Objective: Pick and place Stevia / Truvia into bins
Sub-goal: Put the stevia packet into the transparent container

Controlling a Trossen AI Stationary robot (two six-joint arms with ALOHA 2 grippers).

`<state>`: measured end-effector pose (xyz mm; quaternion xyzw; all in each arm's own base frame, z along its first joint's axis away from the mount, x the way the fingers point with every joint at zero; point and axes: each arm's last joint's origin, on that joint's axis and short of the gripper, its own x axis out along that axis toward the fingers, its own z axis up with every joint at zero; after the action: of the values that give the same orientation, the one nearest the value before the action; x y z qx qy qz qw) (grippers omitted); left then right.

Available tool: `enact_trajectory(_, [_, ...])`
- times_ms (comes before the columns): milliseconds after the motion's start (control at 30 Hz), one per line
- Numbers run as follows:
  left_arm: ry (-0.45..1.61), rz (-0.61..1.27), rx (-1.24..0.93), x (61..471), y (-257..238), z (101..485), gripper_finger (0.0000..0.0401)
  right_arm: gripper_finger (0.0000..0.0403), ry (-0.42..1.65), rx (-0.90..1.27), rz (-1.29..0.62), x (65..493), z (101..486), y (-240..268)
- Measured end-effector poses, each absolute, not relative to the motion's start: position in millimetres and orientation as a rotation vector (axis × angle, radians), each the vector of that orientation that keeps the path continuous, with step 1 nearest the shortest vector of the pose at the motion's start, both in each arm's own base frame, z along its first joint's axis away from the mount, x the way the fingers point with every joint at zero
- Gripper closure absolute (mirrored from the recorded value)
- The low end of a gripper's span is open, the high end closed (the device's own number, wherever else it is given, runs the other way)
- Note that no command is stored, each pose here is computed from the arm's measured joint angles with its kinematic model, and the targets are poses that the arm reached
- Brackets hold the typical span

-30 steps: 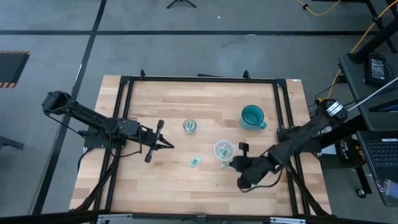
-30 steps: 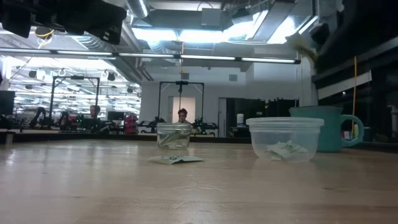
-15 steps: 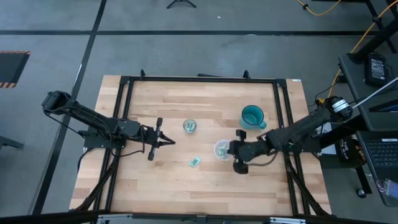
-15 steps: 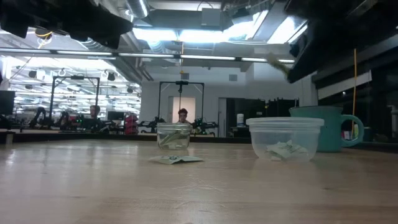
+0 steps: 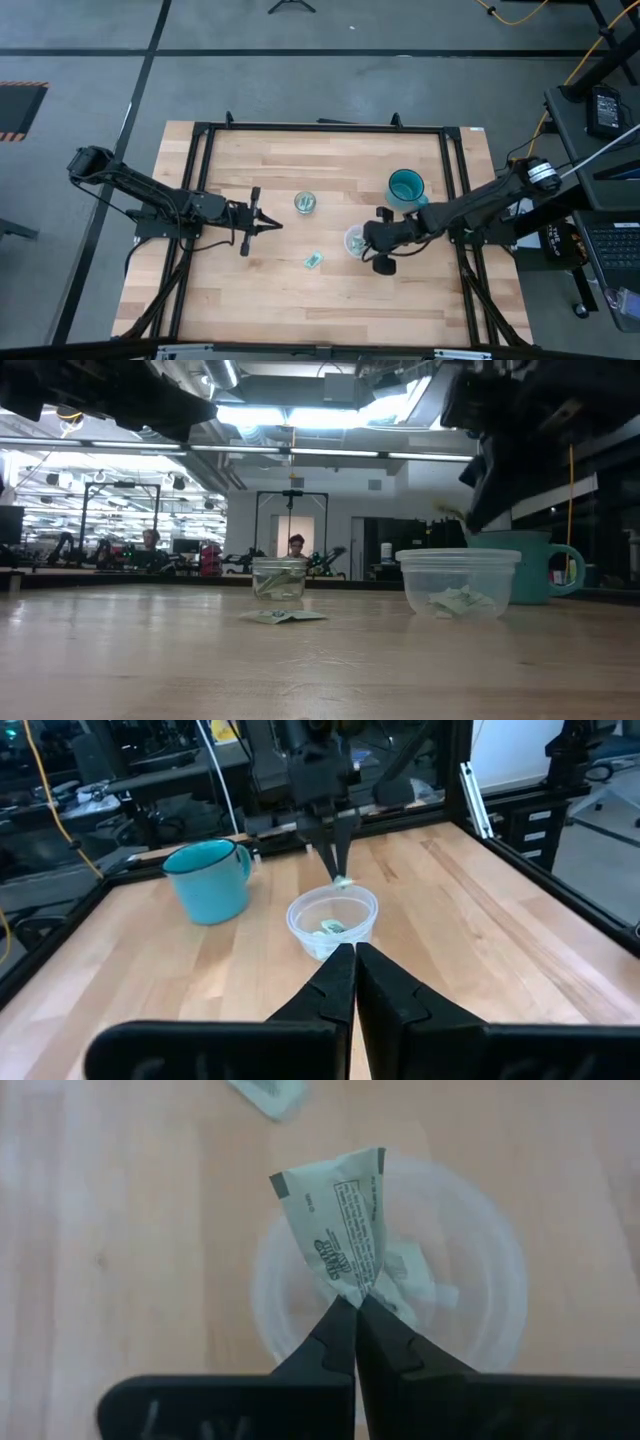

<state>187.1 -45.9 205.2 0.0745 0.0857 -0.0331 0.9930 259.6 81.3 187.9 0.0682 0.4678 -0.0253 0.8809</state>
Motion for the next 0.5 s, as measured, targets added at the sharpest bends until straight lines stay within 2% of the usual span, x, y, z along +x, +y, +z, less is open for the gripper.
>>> enact_trajectory(500, [0.173, -0.065, 0.135, 187.1, -45.9, 205.1, 0.0395, 0.0402, 1.187, 0.097, -0.134, 285.5, 175.9, 86.6])
